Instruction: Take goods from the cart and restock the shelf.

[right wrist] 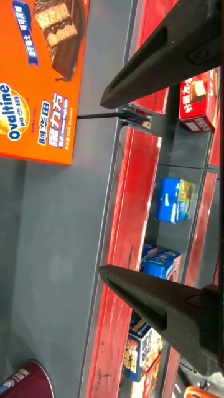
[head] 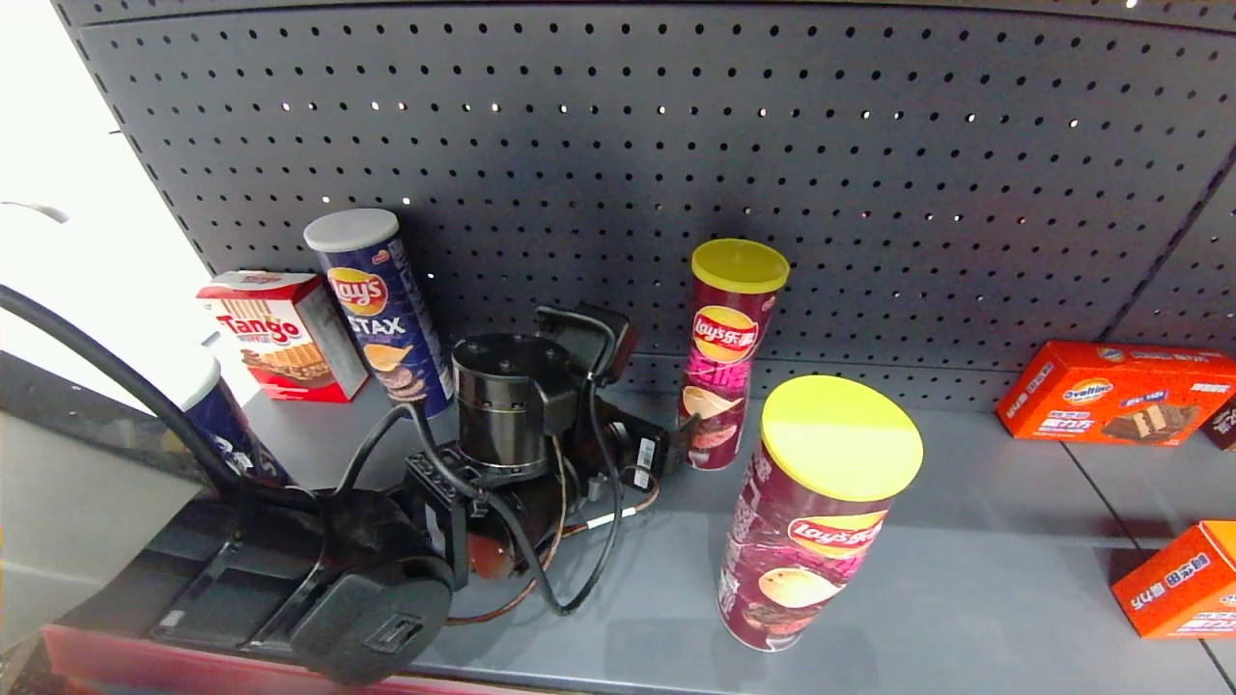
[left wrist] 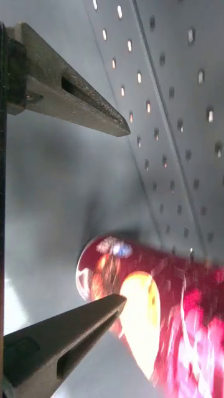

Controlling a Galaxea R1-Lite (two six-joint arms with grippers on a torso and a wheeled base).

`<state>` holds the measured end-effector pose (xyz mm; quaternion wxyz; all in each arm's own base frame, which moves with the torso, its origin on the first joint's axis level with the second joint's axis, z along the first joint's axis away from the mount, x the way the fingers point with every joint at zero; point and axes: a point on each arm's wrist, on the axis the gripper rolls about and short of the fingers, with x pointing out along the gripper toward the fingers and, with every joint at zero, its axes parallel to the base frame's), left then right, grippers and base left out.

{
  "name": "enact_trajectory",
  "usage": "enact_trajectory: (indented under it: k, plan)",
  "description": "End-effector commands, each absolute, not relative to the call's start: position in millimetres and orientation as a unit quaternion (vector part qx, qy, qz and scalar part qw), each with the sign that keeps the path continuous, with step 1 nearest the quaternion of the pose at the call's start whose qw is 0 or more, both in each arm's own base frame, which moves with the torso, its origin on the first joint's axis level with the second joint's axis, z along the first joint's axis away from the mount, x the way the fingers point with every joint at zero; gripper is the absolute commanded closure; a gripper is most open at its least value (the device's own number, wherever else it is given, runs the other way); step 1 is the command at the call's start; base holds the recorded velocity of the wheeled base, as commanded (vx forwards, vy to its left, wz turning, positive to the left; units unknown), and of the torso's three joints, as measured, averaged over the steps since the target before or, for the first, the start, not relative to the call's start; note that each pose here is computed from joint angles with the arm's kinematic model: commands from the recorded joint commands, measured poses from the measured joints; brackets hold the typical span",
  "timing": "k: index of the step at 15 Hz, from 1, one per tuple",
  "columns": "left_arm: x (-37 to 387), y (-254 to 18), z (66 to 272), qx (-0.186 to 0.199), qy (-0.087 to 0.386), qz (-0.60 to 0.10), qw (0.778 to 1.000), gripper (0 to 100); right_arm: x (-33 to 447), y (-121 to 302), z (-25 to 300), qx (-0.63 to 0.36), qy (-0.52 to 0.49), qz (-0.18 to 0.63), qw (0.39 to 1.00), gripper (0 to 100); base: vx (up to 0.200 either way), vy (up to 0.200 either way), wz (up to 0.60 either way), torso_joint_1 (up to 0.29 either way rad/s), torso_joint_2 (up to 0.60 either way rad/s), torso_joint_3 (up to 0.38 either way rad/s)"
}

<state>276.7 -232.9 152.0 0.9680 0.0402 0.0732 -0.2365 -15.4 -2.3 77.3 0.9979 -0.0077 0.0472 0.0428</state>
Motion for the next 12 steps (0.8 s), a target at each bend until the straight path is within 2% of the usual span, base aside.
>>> enact_trajectory:
  k: [1, 6, 10, 12]
  plan:
    - [272, -237, 152, 0.040, 0.073, -0.244, 0.966, 0, -15, -2, 77, -0.008, 0.048, 0.043, 0.998, 0, 0.000, 0.000, 0.00, 0.000, 0.00, 0.000]
    - [259, -220, 164, 0.028, 0.065, -0.242, 0.968, 0, -15, -2, 77, -0.008, 0.048, 0.043, 0.998, 0, 0.000, 0.000, 0.00, 0.000, 0.00, 0.000]
    - [274, -203, 164, 0.029, 0.066, -0.207, 0.976, 0, -15, -2, 77, -0.008, 0.048, 0.043, 0.998, 0, 0.000, 0.000, 0.00, 0.000, 0.00, 0.000]
    - [285, -206, 156, 0.033, 0.073, -0.202, 0.976, 0, -15, -2, 77, -0.008, 0.048, 0.043, 0.998, 0, 0.000, 0.000, 0.00, 0.000, 0.00, 0.000]
